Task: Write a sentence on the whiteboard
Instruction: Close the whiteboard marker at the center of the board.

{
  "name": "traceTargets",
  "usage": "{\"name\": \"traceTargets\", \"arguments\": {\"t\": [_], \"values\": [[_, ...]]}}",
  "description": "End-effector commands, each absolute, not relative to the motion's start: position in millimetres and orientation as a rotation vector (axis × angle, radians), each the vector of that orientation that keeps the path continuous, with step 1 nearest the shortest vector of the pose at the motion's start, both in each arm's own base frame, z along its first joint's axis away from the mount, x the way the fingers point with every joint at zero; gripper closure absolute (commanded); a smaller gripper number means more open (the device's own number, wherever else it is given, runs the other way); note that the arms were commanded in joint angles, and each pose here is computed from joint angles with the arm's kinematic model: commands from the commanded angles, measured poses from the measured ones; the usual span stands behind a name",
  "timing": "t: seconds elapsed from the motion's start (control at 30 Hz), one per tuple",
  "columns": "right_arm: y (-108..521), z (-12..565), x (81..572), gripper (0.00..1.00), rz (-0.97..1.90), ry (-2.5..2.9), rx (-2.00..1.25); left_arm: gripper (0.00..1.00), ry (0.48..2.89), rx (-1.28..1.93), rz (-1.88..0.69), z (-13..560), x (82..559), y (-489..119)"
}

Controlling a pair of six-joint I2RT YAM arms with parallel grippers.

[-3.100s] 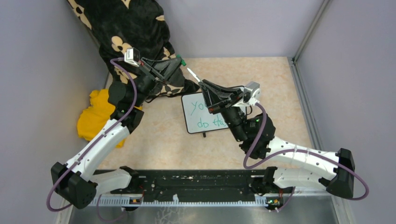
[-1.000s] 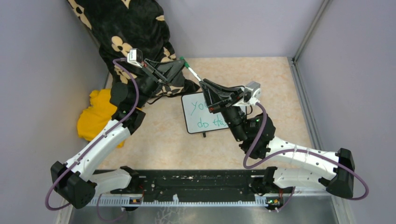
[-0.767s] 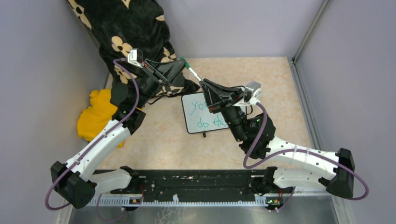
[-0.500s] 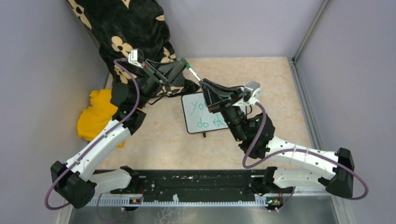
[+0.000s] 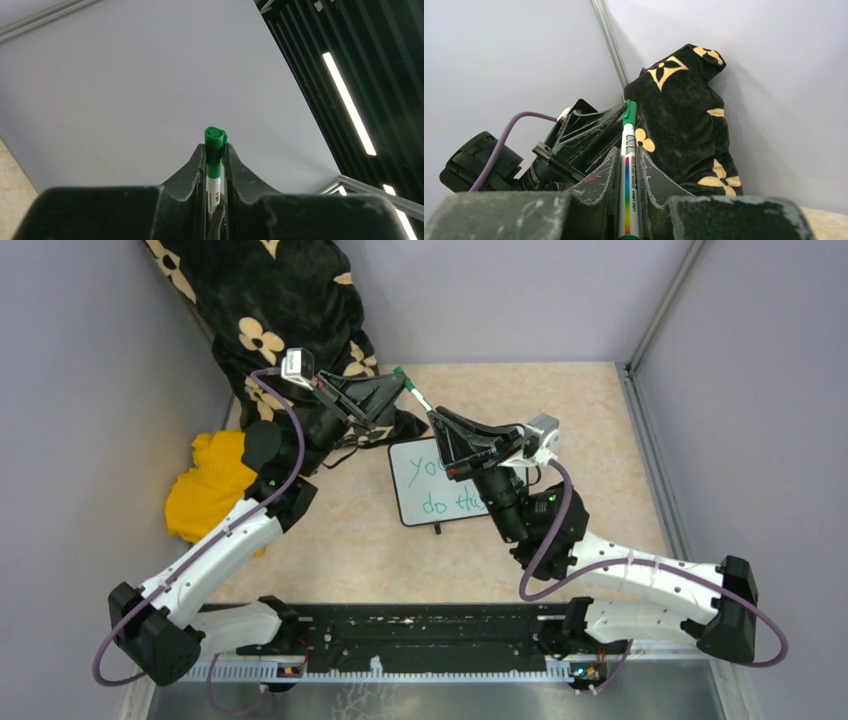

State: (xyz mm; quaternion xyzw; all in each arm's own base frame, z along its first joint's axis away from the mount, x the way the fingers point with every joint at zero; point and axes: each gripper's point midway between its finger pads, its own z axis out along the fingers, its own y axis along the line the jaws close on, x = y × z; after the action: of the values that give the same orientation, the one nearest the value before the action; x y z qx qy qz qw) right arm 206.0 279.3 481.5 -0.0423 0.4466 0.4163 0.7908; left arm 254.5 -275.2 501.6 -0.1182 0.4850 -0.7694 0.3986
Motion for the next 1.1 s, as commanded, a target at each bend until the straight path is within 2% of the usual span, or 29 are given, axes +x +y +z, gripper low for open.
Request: {"name": "traceTargets", "arguments": {"t": [0.0, 1.07], "values": [[269.2, 505.7, 204.4, 1.0, 0.909, 0.913, -0.024, 1.0, 1.209, -0.277, -1.968, 503.3, 246.0, -279.6], [272.7, 500.0, 208.9, 1.0, 0.893, 0.935, -0.019, 1.0, 1.26, -0.225, -2.003, 490.2, 233.6, -306.3]]}}
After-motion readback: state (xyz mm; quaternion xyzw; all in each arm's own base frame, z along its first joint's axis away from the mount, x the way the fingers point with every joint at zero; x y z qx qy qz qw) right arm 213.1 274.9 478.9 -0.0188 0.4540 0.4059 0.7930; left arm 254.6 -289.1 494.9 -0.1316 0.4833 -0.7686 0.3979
